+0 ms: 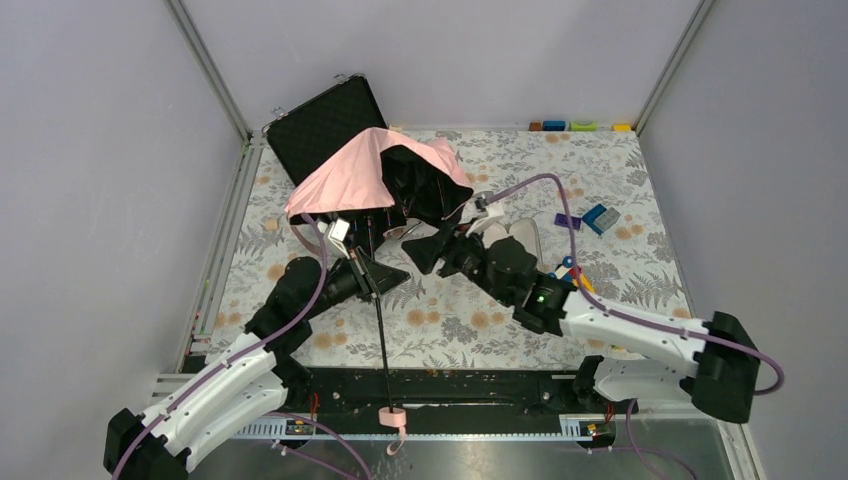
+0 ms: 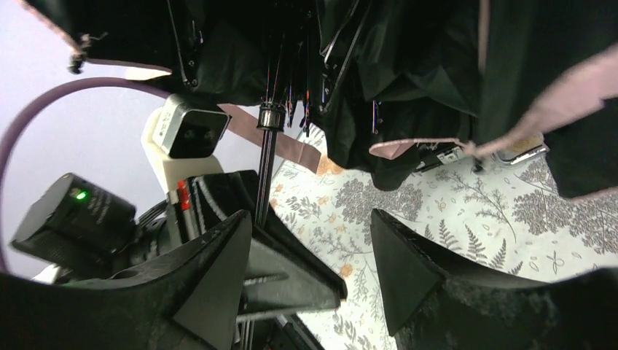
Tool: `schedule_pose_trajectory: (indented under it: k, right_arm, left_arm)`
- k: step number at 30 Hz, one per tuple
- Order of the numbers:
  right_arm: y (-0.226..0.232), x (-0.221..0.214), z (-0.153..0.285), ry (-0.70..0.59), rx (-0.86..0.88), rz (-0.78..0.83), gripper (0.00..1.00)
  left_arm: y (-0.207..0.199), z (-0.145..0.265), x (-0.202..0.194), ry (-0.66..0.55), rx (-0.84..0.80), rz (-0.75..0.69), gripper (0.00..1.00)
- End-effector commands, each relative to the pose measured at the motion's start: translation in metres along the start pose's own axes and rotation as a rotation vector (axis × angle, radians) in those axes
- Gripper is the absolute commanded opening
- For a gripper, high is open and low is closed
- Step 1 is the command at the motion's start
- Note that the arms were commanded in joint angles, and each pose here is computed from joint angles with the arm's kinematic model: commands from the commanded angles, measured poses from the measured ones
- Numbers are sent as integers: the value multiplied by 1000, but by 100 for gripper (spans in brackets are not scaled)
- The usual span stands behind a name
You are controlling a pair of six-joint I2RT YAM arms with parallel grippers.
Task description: Open the umbrella
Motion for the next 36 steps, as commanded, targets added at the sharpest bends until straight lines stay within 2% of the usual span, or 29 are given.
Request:
schedule_pose_trajectory:
  k: [1,7,10,16,24,36]
  right_arm:
    - [23,24,-28,-160,29,35,67]
    - [36,17,-57,-201,115,106,60]
    - [40,18,-68,-206,122,102,54]
    - [47,15,-82,-197,145,87,50]
    - [48,5,-94,-137,139,91,49]
    - [36,-6,-99,-137,62,63,47]
  left_arm:
    - [-42,6,17,-57,-165,-103,0]
    - [-47,8,16,-43,-189,-87,0]
    - [-48,9,15,-44,-197,-80,0]
    - [-47,10,15,-47,-182,-82,0]
    - [-49,11,16,-49,-191,-80,0]
    - [-53,11,19,-74,-202,-78,0]
Point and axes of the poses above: each gripper's point midway between its finger pads, its own z axis back along the fingers, its own y axis along the line the jaws close on, x = y × z, the point moved 8 cm from there along z, back along the fingers, and after that the axes turned 11 degrees about z, right-handed, at the moved point
